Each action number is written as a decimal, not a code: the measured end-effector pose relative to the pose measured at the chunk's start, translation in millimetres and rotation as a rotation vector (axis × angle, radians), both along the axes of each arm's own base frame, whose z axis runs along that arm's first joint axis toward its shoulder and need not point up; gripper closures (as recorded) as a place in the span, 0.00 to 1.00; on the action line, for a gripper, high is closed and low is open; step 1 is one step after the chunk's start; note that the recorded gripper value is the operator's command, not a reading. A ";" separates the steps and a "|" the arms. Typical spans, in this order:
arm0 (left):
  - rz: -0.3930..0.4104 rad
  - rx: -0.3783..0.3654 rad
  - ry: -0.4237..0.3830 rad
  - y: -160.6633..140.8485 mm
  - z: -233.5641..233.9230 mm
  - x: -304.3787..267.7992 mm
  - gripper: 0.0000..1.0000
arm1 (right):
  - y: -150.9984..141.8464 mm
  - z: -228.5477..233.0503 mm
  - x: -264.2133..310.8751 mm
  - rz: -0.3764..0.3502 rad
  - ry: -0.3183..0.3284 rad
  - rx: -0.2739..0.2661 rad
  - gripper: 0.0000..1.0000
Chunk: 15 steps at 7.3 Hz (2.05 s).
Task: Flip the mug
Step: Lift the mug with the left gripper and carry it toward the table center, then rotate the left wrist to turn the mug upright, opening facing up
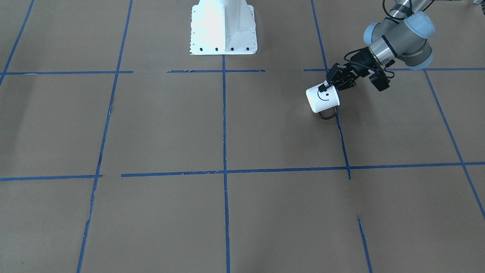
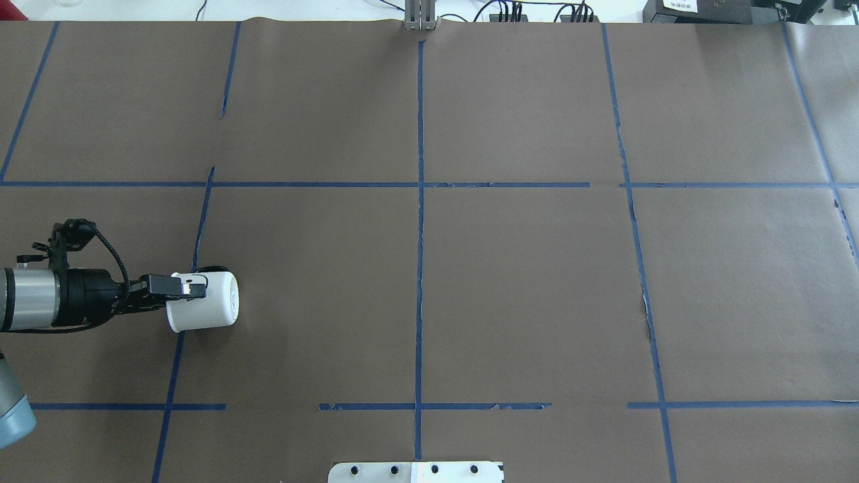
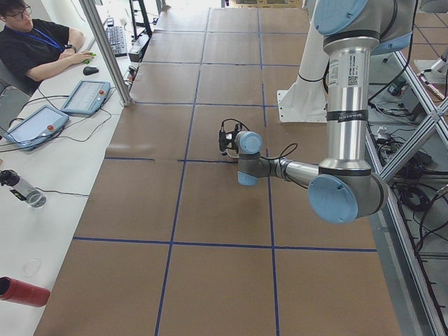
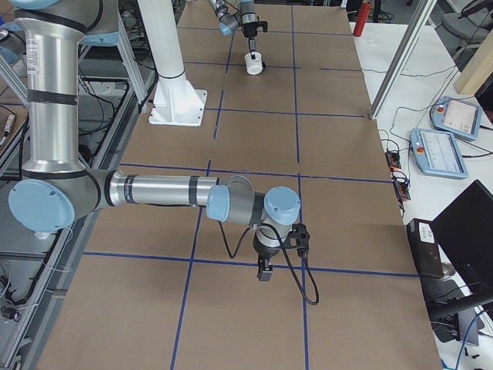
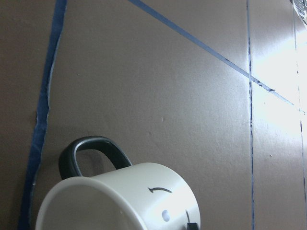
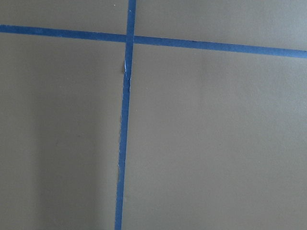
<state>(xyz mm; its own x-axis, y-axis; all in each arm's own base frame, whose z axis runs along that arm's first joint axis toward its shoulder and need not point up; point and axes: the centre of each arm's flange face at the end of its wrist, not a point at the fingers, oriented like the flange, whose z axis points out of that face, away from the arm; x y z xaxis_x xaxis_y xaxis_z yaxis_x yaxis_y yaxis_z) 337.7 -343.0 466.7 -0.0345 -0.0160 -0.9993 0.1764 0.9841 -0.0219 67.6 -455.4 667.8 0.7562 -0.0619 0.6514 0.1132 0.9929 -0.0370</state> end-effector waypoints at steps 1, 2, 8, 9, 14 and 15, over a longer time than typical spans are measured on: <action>0.011 0.014 0.029 -3.7 -17.0 6.2 1.00 | 0.0 0.0 0.0 0.000 0.000 0.000 0.00; 0.026 0.014 0.057 -7.4 -34.7 10.3 1.00 | 0.0 0.0 0.0 0.000 0.000 0.000 0.00; 0.024 -0.203 -0.224 -101.9 -158.0 83.5 1.00 | 0.0 0.0 0.0 0.000 0.000 0.000 0.00; 0.021 -0.248 -0.293 -118.1 -199.0 101.9 1.00 | 0.0 0.0 0.1 0.000 0.000 0.000 0.00; 0.062 -0.435 -0.578 -152.5 -348.4 217.5 1.00 | 0.0 0.0 0.0 0.000 0.000 0.000 0.00; 0.067 -0.444 -0.612 -151.9 -351.9 242.3 1.00 | 0.0 0.0 0.0 0.000 0.000 0.000 0.00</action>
